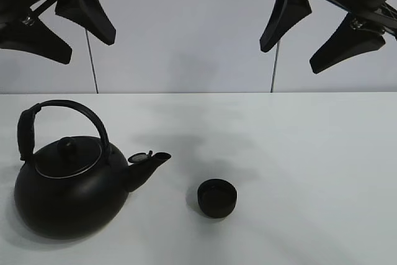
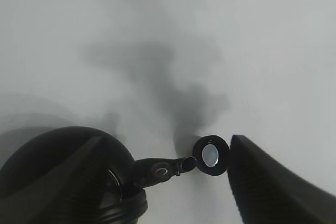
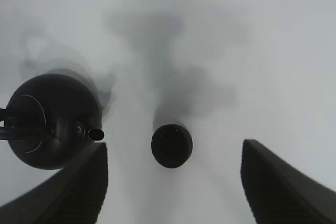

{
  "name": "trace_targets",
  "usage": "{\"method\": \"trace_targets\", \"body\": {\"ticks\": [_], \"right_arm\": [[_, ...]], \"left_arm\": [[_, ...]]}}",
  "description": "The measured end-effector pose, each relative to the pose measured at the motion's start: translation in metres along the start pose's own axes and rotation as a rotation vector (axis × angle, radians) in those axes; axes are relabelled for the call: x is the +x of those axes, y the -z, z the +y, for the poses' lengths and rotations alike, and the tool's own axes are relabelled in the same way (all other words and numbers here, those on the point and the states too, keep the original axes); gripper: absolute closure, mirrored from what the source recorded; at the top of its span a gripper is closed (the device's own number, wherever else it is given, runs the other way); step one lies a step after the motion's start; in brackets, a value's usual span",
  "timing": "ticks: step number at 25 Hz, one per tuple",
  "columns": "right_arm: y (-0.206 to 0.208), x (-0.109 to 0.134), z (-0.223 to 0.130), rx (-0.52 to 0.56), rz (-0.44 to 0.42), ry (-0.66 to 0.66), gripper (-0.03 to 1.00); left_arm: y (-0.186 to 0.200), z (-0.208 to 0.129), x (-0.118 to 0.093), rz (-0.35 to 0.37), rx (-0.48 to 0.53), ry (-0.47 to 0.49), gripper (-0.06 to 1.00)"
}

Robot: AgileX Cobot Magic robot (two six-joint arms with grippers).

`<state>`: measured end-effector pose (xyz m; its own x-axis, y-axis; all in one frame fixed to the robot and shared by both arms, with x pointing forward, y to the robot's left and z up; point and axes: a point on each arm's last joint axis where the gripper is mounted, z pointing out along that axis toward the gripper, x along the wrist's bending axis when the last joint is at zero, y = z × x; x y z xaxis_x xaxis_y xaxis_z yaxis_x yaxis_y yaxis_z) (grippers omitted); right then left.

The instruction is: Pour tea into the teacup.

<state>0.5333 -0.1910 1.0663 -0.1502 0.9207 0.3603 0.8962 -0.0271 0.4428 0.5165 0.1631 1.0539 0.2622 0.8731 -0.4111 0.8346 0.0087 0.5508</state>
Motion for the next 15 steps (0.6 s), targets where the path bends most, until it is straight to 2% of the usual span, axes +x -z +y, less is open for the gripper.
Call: {"method": "trace_targets", "body": {"ticks": [15], "right_arm": [[0.0000, 0.0000, 0.0003, -0.004, 0.000, 0.000, 0.47]], "left_arm": [[0.0000, 0.0001, 0.0001, 0.002, -0.002, -0.002, 0.47]]}}
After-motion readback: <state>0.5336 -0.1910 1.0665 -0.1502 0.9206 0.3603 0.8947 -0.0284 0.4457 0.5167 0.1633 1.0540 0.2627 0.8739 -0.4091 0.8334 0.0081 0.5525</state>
